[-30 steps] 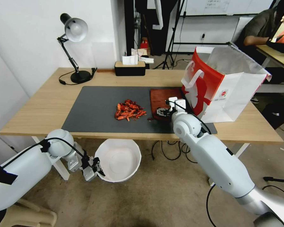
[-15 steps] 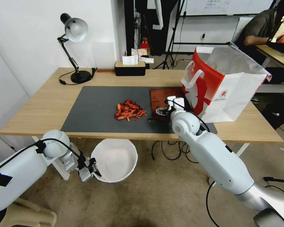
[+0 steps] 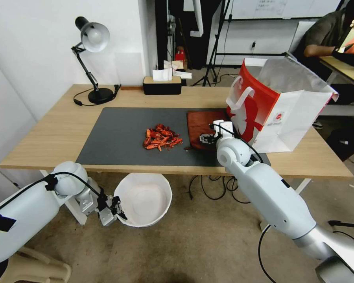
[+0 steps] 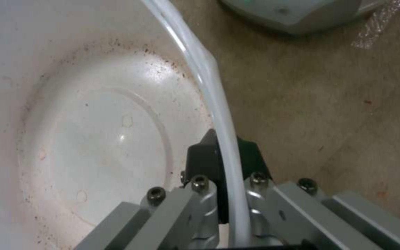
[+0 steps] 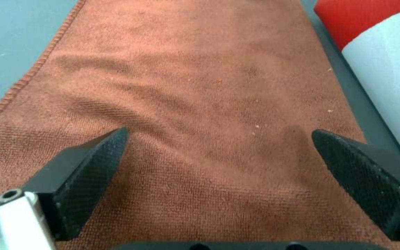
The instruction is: Sweep shrimp from table into container with towel, then put container into takeout bag.
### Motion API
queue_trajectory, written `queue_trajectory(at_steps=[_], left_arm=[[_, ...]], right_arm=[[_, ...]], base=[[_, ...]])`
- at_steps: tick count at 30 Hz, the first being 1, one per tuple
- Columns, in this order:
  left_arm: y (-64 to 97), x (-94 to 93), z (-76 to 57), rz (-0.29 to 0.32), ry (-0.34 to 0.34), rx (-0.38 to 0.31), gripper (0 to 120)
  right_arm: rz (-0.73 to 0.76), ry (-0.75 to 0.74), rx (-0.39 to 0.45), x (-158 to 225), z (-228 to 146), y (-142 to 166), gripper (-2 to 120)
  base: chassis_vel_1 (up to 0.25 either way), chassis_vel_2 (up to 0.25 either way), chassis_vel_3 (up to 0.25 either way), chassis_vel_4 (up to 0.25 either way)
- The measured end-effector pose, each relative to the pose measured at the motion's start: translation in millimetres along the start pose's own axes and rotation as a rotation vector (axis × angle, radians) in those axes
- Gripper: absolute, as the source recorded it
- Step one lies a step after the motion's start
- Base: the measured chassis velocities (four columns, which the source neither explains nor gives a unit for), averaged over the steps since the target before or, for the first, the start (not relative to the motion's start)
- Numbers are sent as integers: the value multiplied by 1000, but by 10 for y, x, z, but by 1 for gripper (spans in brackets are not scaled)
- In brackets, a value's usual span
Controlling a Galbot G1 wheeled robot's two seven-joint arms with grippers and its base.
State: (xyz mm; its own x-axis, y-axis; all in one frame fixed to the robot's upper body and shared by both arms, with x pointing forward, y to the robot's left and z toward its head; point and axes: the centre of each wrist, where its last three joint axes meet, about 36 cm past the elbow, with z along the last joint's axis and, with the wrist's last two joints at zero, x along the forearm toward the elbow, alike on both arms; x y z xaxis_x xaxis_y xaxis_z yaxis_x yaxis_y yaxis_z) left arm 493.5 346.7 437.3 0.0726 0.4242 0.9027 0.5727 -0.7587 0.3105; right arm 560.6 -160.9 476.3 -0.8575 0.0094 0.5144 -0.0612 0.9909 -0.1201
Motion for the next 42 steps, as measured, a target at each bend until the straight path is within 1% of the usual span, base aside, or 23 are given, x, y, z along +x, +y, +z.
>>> queue_trajectory(at_steps=[5,15,18,19,22,23,25,26,27,28,30,31,34,37,39,40,42], left_arm=[[-5,-2,-45,1,-4,-6,0],[-27,7,-72,-2,-5,-5,0],[-38,1,-82,-3,-7,-4,0],[-38,1,-82,-3,-7,-4,0],[-45,-7,-94,-4,-9,-4,0],[-45,-7,-94,-4,-9,-4,0],[-43,-11,-105,-5,-11,-6,0],[-41,-15,-112,-6,-12,-7,0],[-41,-15,-112,-6,-12,-7,0],[-40,-17,-117,-7,-13,-8,0],[-37,-22,-127,-10,-14,-9,0],[-37,-22,-127,-10,-14,-9,0],[-47,-22,-135,-16,-15,-9,0],[-58,-27,-138,-20,-16,-6,0],[-77,-46,-154,-23,-21,-4,0],[-77,-46,-154,-23,-21,-4,0],[-84,-57,-165,-26,-24,-4,0]], right_arm=[[2,7,-5,-34,5,6,100],[-1,12,-12,-41,26,-5,99],[-12,17,-24,-31,38,-2,90],[-12,17,-24,-31,38,-2,90],[-26,22,-38,-15,36,11,79],[-26,22,-38,-15,36,11,79],[-33,25,-50,-9,32,16,73],[-39,29,-61,-2,27,19,67],[-39,29,-61,-2,27,19,67],[-44,33,-71,5,21,17,65],[-48,37,-84,24,16,17,56],[-48,37,-84,24,16,17,56],[-56,42,-94,53,22,17,42],[-62,48,-102,67,22,19,35],[-70,59,-117,86,20,32,23],[-70,59,-117,86,20,32,23],[-75,64,-127,89,19,46,12]], base=[[0,0,0,0],[0,0,0,0],[0,0,0,0],[0,0,0,0],[0,0,0,0],[0,0,0,0],[0,0,0,0],[0,0,0,0],[0,0,0,0],[0,0,0,0],[0,0,0,0],[0,0,0,0],[0,0,0,0],[0,0,0,0],[0,0,0,0],[0,0,0,0],[0,0,0,0]])
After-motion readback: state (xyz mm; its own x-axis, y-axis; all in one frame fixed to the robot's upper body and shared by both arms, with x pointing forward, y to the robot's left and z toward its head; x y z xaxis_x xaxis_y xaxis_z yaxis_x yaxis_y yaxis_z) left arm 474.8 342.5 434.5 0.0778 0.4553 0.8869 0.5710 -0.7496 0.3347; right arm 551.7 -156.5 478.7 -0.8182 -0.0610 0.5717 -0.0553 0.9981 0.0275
